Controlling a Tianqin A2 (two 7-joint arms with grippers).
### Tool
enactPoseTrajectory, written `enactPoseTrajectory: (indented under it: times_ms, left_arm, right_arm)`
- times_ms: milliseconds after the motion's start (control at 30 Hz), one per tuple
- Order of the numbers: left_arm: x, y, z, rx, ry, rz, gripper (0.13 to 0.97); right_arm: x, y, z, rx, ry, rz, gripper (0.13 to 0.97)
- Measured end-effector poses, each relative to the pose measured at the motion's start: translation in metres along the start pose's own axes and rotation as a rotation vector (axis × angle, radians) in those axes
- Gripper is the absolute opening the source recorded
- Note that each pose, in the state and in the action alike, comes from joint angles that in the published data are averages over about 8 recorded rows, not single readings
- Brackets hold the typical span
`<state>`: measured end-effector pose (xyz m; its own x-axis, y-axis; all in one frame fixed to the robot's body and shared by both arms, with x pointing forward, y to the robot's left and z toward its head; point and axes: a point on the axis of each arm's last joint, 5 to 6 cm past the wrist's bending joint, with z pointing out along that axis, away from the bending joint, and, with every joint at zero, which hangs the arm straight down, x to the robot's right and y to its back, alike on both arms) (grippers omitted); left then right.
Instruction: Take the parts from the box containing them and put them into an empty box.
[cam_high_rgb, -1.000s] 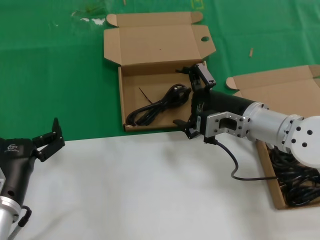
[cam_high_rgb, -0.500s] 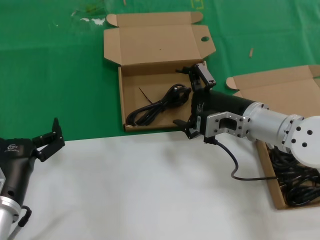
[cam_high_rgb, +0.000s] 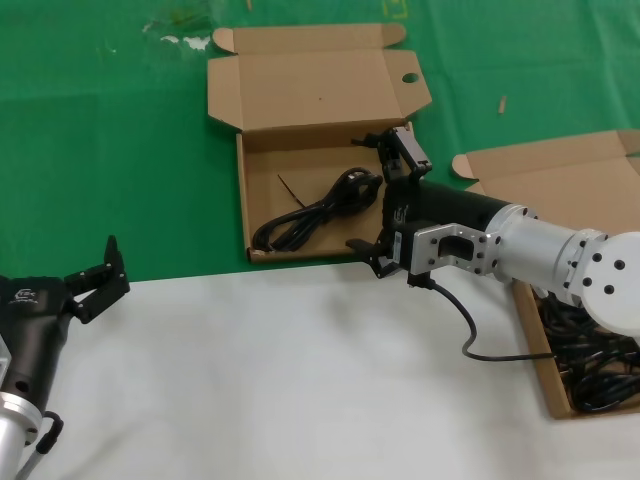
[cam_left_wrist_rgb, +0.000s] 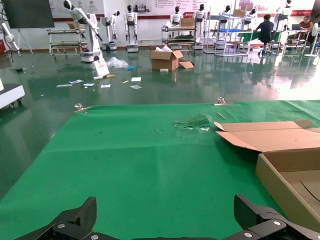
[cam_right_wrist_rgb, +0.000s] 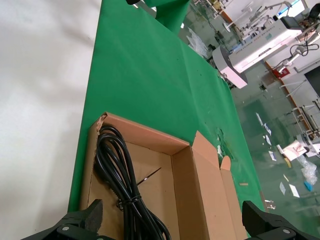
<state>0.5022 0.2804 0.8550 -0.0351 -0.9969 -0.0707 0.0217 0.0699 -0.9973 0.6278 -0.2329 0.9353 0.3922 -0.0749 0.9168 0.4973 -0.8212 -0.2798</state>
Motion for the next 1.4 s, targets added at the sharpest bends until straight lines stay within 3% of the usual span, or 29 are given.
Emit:
enactPoseTrajectory:
  times_ms: [967, 1400]
  left_arm:
    - [0.0, 0.0, 0.0, 0.0, 0.0, 0.0, 0.966]
    - [0.0, 0.0, 0.0, 0.0, 0.0, 0.0, 0.966]
  right_arm:
    - [-0.001, 0.0, 0.0, 0.001, 0.004, 0.007, 0.966]
    - [-0.015, -0.004, -0.006, 0.012, 0.088, 0.165, 0.966]
